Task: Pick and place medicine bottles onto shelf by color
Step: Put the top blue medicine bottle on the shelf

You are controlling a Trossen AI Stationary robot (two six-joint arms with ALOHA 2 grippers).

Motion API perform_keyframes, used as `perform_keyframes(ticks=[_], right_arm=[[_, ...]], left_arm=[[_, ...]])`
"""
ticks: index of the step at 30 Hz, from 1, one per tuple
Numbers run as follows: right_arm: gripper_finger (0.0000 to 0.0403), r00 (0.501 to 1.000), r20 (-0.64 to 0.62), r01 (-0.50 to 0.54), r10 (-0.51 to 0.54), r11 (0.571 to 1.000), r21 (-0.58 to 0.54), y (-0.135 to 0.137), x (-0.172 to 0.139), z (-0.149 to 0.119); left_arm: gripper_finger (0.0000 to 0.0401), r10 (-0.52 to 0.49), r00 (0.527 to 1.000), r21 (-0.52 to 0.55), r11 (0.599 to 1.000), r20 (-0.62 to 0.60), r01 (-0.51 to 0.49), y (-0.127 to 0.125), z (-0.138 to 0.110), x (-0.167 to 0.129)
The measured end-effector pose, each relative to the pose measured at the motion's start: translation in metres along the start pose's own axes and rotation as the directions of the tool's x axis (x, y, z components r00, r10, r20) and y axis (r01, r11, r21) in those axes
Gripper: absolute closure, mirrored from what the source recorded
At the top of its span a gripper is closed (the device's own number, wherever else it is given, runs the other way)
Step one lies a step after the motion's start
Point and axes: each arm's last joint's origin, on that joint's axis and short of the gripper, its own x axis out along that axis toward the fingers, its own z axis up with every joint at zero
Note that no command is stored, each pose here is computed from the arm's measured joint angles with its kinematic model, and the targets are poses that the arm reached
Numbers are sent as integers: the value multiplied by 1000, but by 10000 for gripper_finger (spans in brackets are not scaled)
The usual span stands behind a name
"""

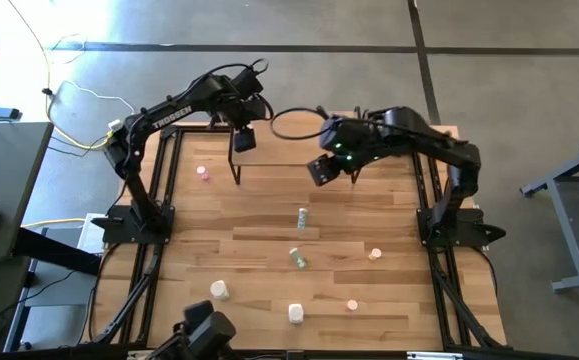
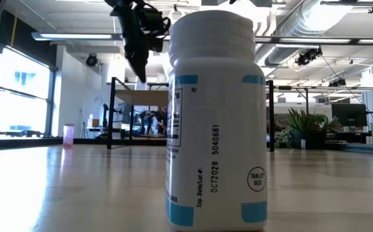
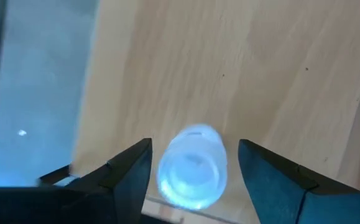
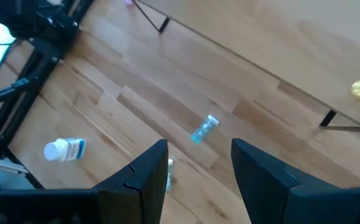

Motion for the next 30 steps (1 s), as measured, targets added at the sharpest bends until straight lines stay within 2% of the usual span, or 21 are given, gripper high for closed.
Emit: perform_keyframes(ticks=[10,15,24,30], right_arm=[[236,996,-63,64,-65,998,-6,19,39,-5],[236,992,-72,101,-103,994,-32,26,55,-7],[236,982,-106,145,-154,985,-93,35,83,-11],[236,938,-184,280,-294,955,-99,22,114,-30]], left_arm=[[172,66,995,-24,998,80,-64,-5,-12,-42],[172,80,987,-81,994,143,-69,-11,-22,-68],[172,18,944,-93,996,330,14,-30,-42,-119],[172,-76,919,-63,992,388,108,-45,-64,-125]])
